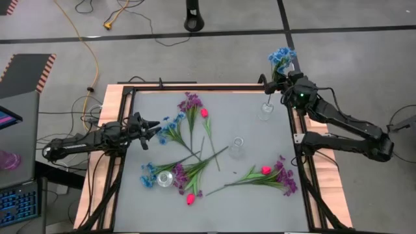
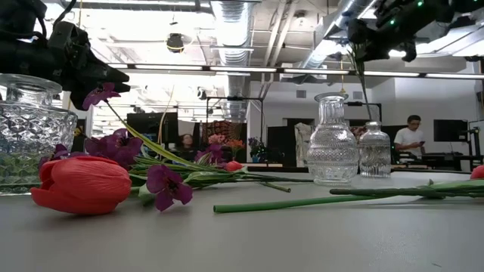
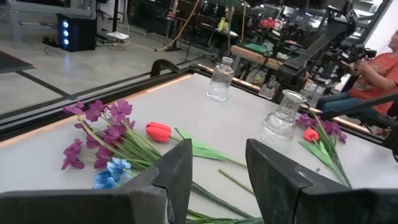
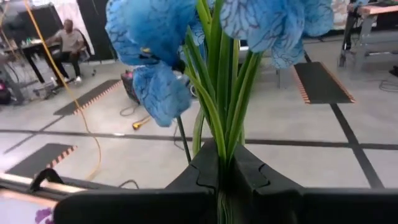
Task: Sort flowers into vase by color
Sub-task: Put the top right blue flowers into the top transparent vase
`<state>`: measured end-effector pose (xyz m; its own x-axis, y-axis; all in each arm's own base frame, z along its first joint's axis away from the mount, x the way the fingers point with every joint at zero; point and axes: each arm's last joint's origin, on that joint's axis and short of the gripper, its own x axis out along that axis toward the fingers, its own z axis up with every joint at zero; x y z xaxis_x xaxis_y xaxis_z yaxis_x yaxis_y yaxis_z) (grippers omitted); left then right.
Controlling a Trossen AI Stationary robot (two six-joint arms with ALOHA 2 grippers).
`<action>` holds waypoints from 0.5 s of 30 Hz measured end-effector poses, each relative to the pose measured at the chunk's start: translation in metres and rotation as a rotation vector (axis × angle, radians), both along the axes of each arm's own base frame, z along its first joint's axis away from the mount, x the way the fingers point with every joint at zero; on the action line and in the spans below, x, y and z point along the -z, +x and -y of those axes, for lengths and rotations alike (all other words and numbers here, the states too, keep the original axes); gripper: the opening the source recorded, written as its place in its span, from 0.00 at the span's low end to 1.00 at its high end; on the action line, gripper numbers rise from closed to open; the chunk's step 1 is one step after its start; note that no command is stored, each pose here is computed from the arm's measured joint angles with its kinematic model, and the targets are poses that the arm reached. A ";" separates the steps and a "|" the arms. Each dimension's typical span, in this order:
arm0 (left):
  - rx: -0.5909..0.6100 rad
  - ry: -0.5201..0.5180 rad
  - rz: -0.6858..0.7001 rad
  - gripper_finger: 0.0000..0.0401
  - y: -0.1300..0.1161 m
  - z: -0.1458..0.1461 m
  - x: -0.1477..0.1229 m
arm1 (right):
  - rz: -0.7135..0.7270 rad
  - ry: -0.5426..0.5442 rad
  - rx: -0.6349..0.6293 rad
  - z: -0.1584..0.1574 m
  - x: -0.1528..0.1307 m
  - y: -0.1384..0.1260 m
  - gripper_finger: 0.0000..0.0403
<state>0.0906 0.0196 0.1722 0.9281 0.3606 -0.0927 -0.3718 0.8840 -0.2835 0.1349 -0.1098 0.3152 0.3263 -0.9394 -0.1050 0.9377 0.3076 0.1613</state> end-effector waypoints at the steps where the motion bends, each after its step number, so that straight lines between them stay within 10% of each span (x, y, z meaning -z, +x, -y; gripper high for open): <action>1: 0.000 0.000 0.000 0.34 0.000 0.000 0.000 | -0.012 -0.004 0.003 0.001 0.001 0.000 0.10; 15: -0.001 0.000 0.000 0.34 0.000 0.000 0.000 | -0.103 0.032 -0.042 -0.002 0.011 0.009 0.10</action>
<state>0.0907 0.0196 0.1721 0.9275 0.3619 -0.0931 -0.3732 0.8834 -0.2833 0.1441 -0.1073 0.3040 0.3514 -0.9206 -0.1703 0.9362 0.3435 0.0750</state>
